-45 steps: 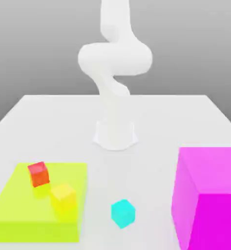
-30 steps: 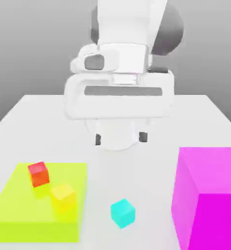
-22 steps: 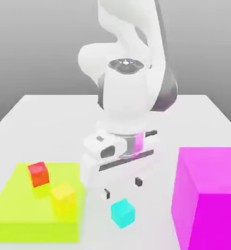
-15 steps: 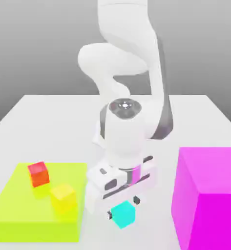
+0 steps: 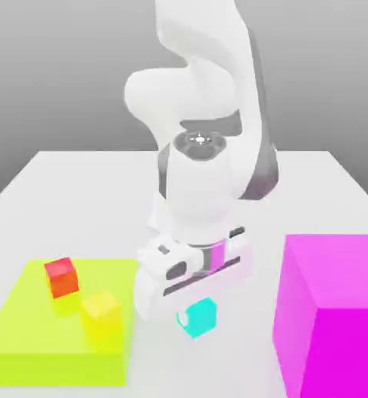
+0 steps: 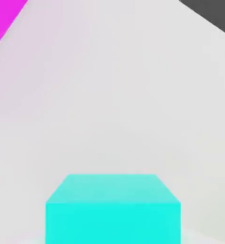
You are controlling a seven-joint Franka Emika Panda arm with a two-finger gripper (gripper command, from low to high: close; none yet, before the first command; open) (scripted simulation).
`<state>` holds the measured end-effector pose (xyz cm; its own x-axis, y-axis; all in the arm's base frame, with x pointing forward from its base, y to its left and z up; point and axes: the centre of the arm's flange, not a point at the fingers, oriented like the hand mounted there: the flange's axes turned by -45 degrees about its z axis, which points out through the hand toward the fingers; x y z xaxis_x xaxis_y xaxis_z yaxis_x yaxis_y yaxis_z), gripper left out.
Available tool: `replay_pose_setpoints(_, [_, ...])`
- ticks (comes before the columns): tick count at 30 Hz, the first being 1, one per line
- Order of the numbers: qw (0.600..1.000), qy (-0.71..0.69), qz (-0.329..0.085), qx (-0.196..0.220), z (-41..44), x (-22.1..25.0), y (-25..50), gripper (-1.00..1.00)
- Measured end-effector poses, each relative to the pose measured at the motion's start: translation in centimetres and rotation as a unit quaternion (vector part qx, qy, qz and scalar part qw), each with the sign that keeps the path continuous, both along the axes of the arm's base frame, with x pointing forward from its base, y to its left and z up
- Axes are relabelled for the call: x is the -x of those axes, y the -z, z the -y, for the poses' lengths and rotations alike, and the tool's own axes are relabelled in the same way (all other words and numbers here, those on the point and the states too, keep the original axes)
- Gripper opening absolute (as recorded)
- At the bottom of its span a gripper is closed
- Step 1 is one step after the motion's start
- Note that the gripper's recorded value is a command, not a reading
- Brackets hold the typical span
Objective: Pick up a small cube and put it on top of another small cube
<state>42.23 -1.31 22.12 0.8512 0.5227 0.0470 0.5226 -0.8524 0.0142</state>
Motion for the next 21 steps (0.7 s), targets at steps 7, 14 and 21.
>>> replay_pose_setpoints(7, [1.000, 0.001, -0.002, 0.007, 12.3, 2.9, -6.4, -1.00])
replay_pose_setpoints(14, [1.000, -0.005, -0.022, 0.005, 19.8, 8.7, -7.4, -1.00])
replay_pose_setpoints(21, [1.000, -0.006, -0.024, 0.005, 19.9, 9.1, -3.0, 1.00])
